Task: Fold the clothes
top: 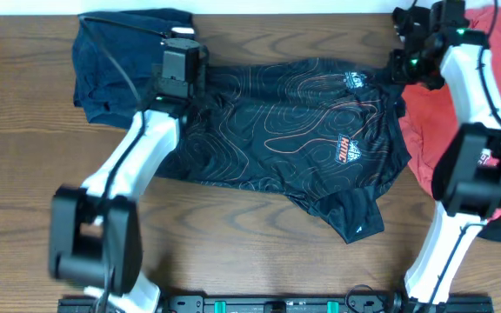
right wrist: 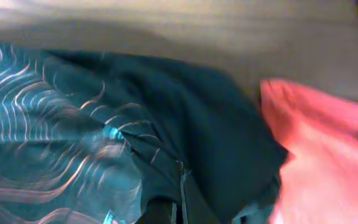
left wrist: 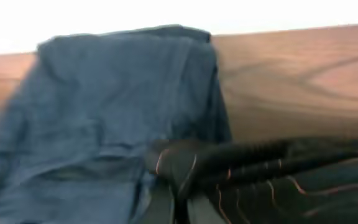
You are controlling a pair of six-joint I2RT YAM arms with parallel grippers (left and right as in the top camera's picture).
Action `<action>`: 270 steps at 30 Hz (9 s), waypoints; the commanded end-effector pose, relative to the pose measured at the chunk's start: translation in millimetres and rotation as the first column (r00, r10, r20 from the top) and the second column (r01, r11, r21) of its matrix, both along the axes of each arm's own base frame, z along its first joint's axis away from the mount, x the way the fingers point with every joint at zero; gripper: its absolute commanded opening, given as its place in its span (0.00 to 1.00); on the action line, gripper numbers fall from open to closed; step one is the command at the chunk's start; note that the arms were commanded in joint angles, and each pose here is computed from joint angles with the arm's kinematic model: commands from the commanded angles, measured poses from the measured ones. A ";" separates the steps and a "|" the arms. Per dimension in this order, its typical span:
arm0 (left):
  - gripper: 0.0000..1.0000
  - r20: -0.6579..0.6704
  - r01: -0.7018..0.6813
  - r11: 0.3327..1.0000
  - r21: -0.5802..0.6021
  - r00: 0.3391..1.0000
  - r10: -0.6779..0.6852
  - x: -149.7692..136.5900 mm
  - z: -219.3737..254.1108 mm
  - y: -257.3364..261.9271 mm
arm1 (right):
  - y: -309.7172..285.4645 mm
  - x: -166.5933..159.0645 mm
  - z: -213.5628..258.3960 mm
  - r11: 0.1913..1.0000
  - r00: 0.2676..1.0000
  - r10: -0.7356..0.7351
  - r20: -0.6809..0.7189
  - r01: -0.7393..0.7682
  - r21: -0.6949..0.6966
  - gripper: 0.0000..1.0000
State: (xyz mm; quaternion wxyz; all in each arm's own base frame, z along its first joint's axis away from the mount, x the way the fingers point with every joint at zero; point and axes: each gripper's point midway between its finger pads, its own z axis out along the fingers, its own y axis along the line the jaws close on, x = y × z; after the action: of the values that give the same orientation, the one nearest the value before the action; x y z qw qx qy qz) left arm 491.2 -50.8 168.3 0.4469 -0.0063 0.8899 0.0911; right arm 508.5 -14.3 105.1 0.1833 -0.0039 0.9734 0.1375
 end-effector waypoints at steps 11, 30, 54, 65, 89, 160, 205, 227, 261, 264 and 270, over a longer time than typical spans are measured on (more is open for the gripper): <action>0.06 -0.224 -0.069 0.997 -0.018 0.972 0.063 -58.3 -7.8 46.5 | -0.9 -72.9 8.0 0.999 0.986 0.044 -0.161 -0.044 0.008 0.01; 0.55 -0.404 -0.080 0.997 0.019 0.911 0.080 -80.7 -52.3 53.8 | 0.0 -102.9 -44.5 0.999 0.963 0.015 -0.270 -0.004 0.040 0.52; 0.87 -0.275 -0.164 0.977 -0.139 0.954 0.121 -215.6 101.2 59.0 | 22.8 -224.0 191.4 0.994 0.993 -0.099 0.061 0.101 -0.028 0.63; 0.88 -0.521 -0.358 0.929 -0.088 0.812 0.264 -208.3 -5.3 83.4 | 59.1 -272.8 100.2 0.994 0.991 -0.099 -0.088 0.102 0.028 0.62; 0.85 -0.778 -0.085 0.993 -0.082 0.628 -0.010 -172.5 -151.8 78.0 | 102.9 -284.4 39.3 0.999 0.988 0.024 -0.153 -0.018 0.036 0.56; 0.06 -0.597 -0.265 0.940 -0.216 0.798 0.087 -197.9 -71.2 75.8 | 110.9 -342.0 -101.7 0.980 0.874 -0.191 -0.446 0.145 -0.136 0.31; 0.06 -0.499 -0.259 0.933 -0.249 0.860 0.105 -243.8 8.8 71.7 | 77.3 -325.3 62.2 0.988 0.947 -0.102 -0.303 0.062 -0.139 0.01; 0.06 -0.570 -0.283 0.933 -0.223 0.814 0.111 -166.0 -68.2 79.8 | 56.2 -171.7 -11.5 0.991 0.988 -0.092 -0.123 0.079 -0.108 0.01; 0.98 -0.667 -0.028 0.953 -0.303 0.720 -0.191 -166.6 -123.9 75.7 | 75.5 -168.8 40.1 1.000 1.000 0.025 0.006 -0.025 -0.010 0.99; 0.98 -0.667 -0.039 0.953 -0.301 0.723 -0.181 -167.6 -124.0 84.0 | 75.5 -169.6 39.8 0.999 1.000 0.031 0.005 -0.031 -0.012 0.99; 0.98 -0.681 -0.073 0.950 -0.302 0.714 -0.162 -168.2 -136.0 98.4 | 76.6 -169.8 39.9 0.999 0.999 0.051 0.009 -0.051 -0.013 0.99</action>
State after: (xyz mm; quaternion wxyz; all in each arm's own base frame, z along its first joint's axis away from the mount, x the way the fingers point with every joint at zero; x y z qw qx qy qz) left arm 320.0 43.0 36.8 0.0774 -0.0251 0.9948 -0.0610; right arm 337.1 60.5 139.6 0.1770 -0.0161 0.9755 0.1298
